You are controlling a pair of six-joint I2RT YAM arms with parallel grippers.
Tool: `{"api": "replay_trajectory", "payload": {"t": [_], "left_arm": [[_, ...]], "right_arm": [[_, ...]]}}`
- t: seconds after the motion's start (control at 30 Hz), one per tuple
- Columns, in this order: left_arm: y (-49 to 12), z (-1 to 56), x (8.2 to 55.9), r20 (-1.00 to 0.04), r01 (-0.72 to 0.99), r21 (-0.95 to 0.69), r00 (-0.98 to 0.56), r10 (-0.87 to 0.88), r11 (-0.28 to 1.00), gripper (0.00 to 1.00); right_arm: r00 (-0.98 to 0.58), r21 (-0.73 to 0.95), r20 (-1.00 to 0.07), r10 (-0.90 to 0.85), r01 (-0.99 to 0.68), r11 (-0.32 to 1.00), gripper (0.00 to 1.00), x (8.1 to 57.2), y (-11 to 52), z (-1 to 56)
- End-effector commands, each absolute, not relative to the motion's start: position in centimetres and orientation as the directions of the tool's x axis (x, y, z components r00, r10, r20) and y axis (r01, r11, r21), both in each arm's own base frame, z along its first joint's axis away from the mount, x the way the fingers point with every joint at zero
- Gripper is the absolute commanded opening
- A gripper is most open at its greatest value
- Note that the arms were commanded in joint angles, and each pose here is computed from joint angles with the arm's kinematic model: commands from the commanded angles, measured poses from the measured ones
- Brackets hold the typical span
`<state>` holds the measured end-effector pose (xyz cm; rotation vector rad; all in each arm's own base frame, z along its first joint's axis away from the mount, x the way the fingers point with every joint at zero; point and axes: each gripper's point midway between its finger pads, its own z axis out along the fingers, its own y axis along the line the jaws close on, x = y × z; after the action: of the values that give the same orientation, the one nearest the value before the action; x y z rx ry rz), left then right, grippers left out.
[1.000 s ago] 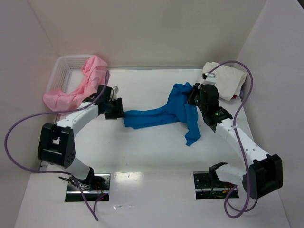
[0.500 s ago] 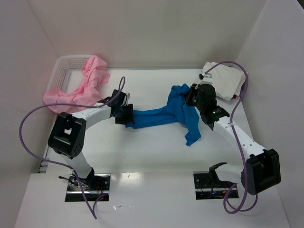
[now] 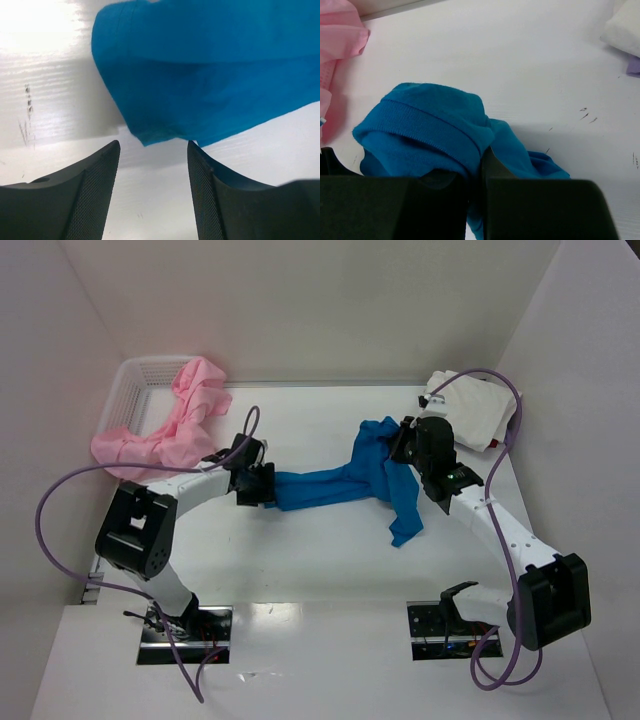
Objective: Fold and stack the t-shirts
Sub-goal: Flatten out the tshirt
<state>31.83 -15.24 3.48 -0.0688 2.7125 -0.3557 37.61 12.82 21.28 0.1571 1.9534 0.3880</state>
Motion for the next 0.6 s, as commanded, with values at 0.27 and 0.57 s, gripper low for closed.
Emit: {"api": "replay_trajectory", "payload": {"t": [0.27, 0.57], "left_arm": [[-16.4, 1.0, 33.5, -0.384, 0.037, -0.284, -0.920, -0.078, 0.958, 0.55], [-16.4, 2.7, 33.3, -0.386, 0.038, -0.286, -0.919, -0.078, 0.957, 0.00]], "right_arm": [[-0.304, 0.355, -0.900, 0.314, -0.090, 0.931, 0.11, 38.7, 12.6, 25.2], [-0.296, 0.357, -0.901, 0.317, -0.093, 0.929, 0.11, 38.8, 12.7, 25.6]]}}
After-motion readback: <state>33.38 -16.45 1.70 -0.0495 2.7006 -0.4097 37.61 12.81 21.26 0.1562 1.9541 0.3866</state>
